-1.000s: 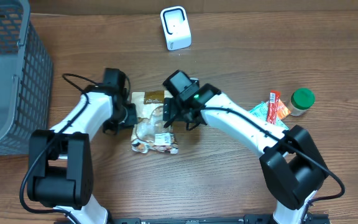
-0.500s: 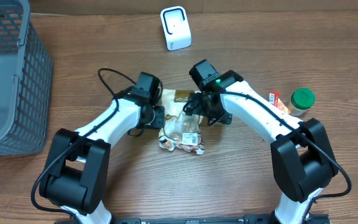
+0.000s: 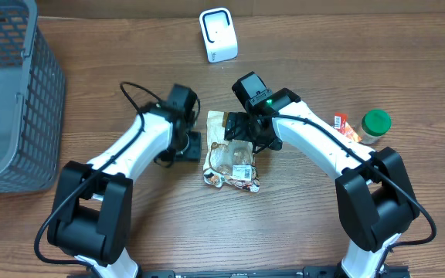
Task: Scan the item barcode
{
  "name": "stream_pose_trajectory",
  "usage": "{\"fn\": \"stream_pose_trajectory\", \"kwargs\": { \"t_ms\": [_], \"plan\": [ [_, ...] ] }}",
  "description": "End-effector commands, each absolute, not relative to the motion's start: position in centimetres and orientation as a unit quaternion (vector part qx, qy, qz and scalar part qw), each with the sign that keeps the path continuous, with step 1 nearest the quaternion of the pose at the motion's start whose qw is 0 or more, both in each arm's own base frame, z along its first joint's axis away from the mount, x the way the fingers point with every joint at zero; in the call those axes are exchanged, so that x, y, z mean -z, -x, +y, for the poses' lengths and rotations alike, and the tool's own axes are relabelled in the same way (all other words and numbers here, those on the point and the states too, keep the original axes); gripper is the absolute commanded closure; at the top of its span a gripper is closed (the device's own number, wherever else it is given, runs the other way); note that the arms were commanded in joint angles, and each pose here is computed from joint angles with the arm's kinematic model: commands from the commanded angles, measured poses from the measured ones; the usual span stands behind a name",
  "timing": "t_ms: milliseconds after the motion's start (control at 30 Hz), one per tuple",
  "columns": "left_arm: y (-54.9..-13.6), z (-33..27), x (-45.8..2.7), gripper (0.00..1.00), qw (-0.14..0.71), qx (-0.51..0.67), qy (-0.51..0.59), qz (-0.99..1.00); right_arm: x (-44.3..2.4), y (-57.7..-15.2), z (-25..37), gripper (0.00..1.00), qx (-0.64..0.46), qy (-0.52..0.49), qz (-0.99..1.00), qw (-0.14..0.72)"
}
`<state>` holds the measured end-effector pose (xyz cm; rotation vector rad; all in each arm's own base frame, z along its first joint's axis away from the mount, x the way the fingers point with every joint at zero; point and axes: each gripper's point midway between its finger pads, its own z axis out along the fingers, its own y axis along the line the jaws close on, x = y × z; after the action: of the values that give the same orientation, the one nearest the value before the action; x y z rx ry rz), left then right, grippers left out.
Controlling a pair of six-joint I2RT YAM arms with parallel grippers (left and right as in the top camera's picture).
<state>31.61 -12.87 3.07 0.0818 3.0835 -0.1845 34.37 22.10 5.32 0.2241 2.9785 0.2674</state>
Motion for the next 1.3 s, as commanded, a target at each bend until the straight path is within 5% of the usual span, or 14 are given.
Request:
{"fn": "stream_pose_trajectory", "kwargs": {
  "t_ms": [0,367,600,1267],
  "plan": [
    [-32.8,-14.4,-7.4,0.44,0.053,0.107,-0.04,0.992,-5.3,-34.5,21.7,0.02,-0.082,-0.071,0.991,0.073],
    [-29.3,-17.0,-9.0,0.26,0.017,0.144,-0.08,0.986,-6.4,-36.6,18.1,0.0,-0.158,-0.084,0.983,0.045],
    [-27.6,-20.2,-7.3,0.13,0.011,0.143,-0.102,0.984,-5.8,-36.2,13.2,0.0,-0.113,-0.114,0.987,0.022],
    [-26.3,-19.6,-2.6,0.12,0.068,-0.042,-0.025,0.997,-5.7,-35.8,11.4,0.0,-0.107,-0.139,0.985,0.005]
  ]
}}
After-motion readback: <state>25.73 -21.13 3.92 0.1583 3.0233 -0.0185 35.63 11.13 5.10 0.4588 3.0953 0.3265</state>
